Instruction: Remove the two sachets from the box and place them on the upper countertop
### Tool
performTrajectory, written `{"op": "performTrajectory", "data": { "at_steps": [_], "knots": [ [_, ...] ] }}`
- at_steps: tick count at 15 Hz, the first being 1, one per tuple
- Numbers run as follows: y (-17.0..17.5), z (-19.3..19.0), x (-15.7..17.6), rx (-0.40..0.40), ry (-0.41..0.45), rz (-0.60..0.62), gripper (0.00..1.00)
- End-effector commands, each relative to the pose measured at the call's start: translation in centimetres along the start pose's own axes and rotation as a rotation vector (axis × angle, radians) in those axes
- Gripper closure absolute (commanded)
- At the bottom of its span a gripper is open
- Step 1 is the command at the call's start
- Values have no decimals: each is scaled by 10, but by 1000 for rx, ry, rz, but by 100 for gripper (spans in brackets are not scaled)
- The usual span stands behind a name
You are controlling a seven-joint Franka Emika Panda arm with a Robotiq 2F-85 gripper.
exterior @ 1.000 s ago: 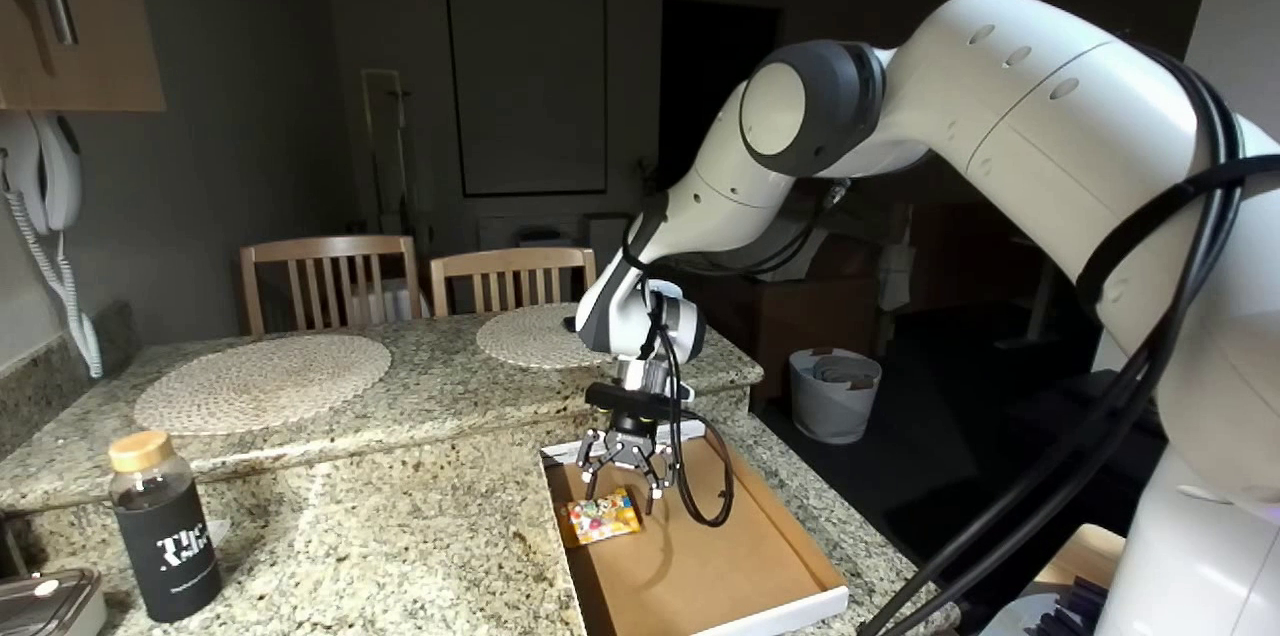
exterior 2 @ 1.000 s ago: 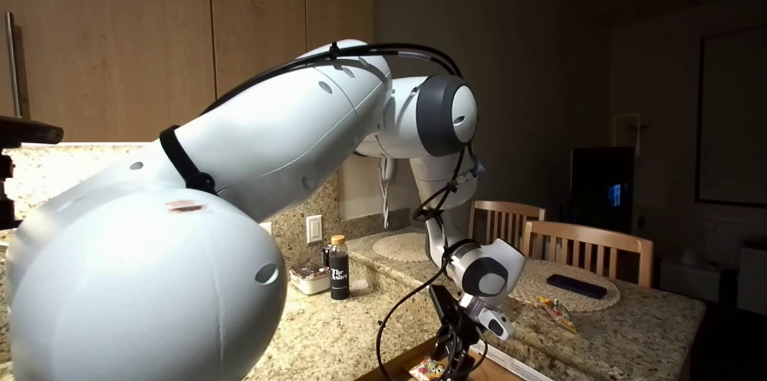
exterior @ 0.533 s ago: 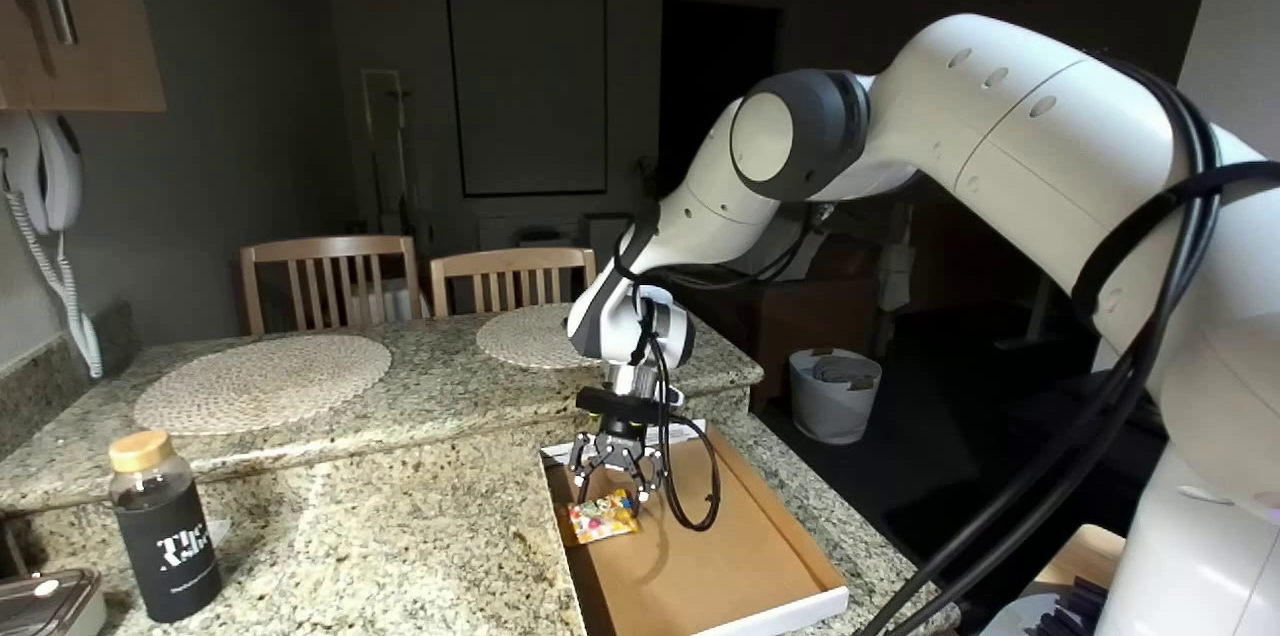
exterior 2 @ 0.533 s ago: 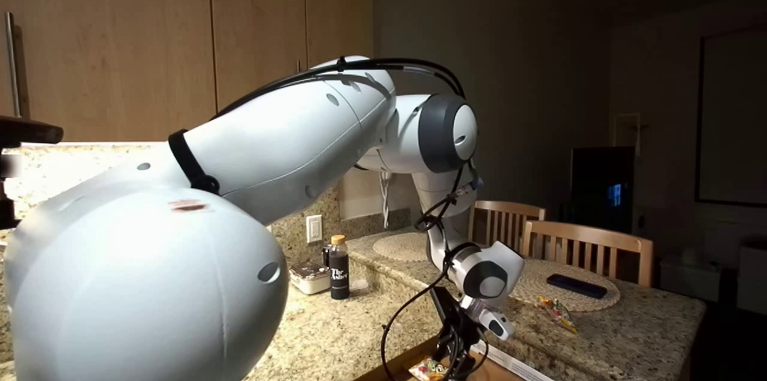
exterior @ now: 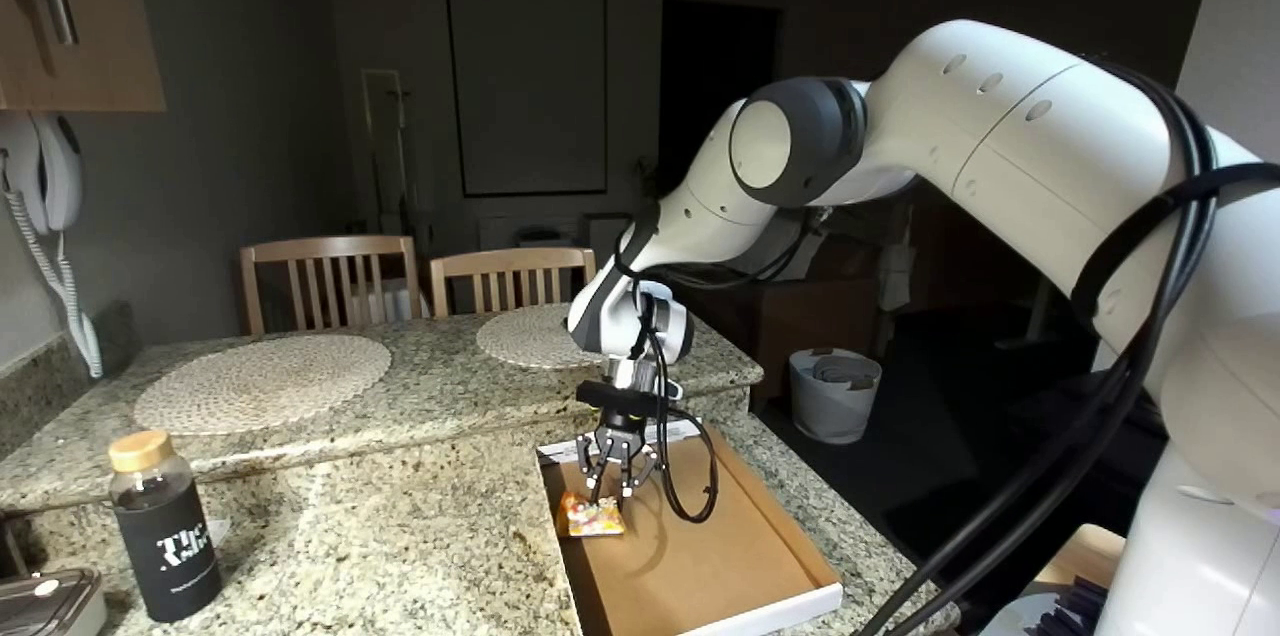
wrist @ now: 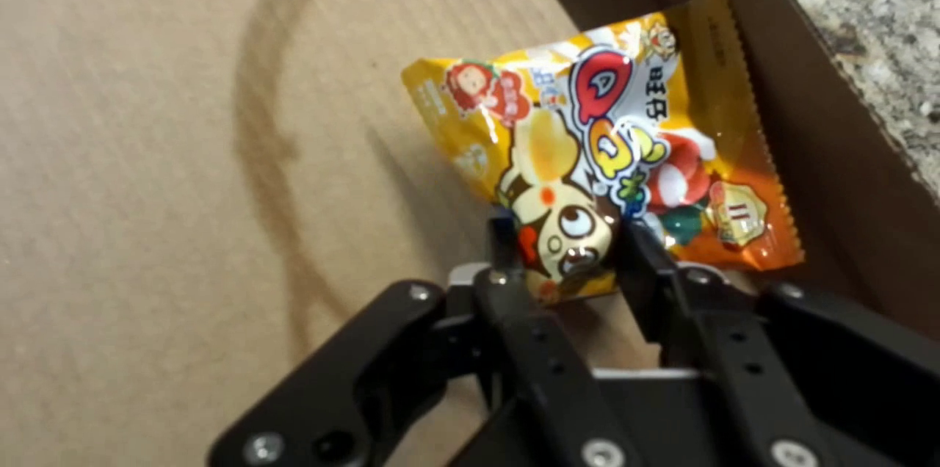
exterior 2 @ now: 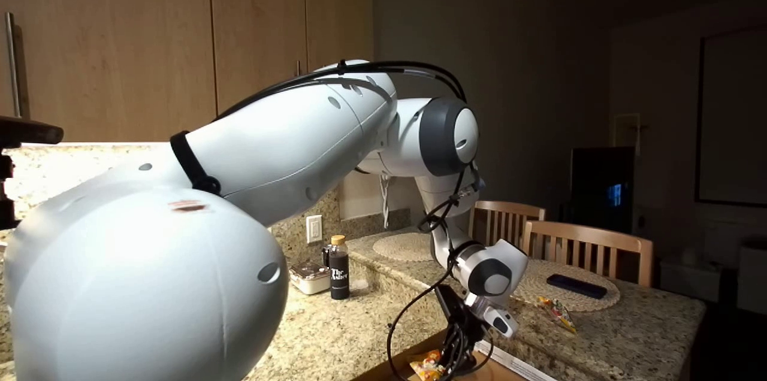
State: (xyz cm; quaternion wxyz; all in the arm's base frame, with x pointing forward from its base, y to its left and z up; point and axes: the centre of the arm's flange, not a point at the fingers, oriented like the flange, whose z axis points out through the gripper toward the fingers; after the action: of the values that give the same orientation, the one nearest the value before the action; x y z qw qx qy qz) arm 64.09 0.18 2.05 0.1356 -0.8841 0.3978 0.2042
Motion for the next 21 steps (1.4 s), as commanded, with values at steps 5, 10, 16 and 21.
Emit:
{"op": "performTrajectory", "data": {
  "at_steps": [5, 10, 16, 21],
  "knots": [
    [2, -4, -4, -14, -3, 12, 100],
    [17, -40, -36, 54, 43, -54, 99],
    [13, -131, -60, 268, 251, -54, 99],
    [-3, -200, -46, 457, 464, 30, 99]
  ]
}}
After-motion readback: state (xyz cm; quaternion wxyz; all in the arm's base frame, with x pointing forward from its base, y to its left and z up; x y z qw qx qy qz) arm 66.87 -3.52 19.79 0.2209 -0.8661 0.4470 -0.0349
